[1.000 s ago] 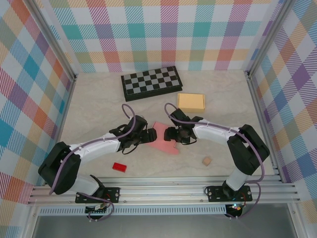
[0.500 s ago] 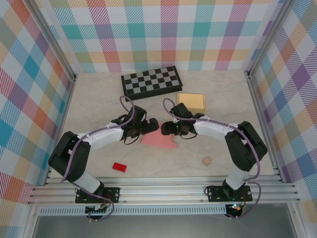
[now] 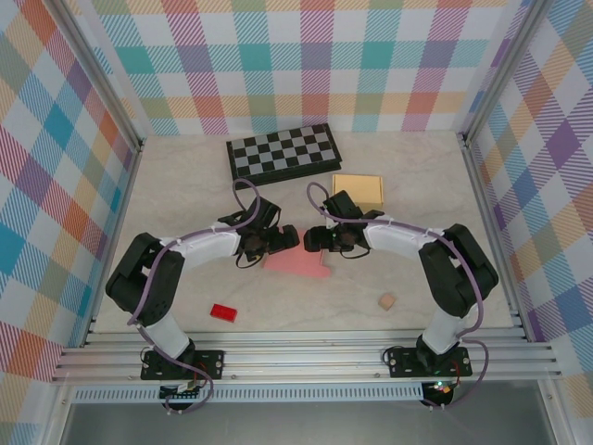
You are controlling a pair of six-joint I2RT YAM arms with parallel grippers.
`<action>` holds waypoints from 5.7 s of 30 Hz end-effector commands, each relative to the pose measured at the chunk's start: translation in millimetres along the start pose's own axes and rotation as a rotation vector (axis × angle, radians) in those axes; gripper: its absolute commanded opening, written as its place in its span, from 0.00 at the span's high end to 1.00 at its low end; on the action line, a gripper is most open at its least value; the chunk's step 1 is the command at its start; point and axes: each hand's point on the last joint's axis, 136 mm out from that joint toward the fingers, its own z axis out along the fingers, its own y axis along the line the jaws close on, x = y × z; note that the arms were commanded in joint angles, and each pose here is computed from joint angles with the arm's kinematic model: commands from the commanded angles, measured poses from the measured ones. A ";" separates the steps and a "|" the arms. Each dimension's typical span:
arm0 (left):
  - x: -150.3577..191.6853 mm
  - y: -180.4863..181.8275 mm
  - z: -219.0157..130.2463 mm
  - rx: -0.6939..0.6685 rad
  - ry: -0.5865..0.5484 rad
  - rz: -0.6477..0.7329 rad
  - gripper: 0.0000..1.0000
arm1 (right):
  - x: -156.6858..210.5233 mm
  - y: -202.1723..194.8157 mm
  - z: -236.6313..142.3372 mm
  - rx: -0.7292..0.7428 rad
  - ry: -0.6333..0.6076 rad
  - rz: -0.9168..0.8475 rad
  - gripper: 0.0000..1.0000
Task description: Fold the paper box
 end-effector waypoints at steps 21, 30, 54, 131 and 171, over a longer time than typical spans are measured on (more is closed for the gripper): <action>21.7 28.3 1.8 -0.189 0.112 -0.141 0.00 | 14.3 -22.0 8.9 0.093 0.110 0.146 0.28; 26.5 37.0 -14.0 -0.321 0.150 -0.230 0.00 | 16.2 -22.9 14.2 0.098 0.129 0.165 0.27; 5.8 7.4 -15.7 -0.280 0.111 -0.282 0.00 | 19.9 -22.8 14.9 0.090 0.142 0.155 0.28; 32.7 13.7 5.8 -0.306 0.132 -0.349 0.02 | 57.5 19.4 -23.8 -0.082 0.109 0.420 0.45; 34.6 19.8 1.4 -0.319 0.123 -0.346 0.02 | 69.2 16.4 -16.5 0.021 0.095 0.288 0.72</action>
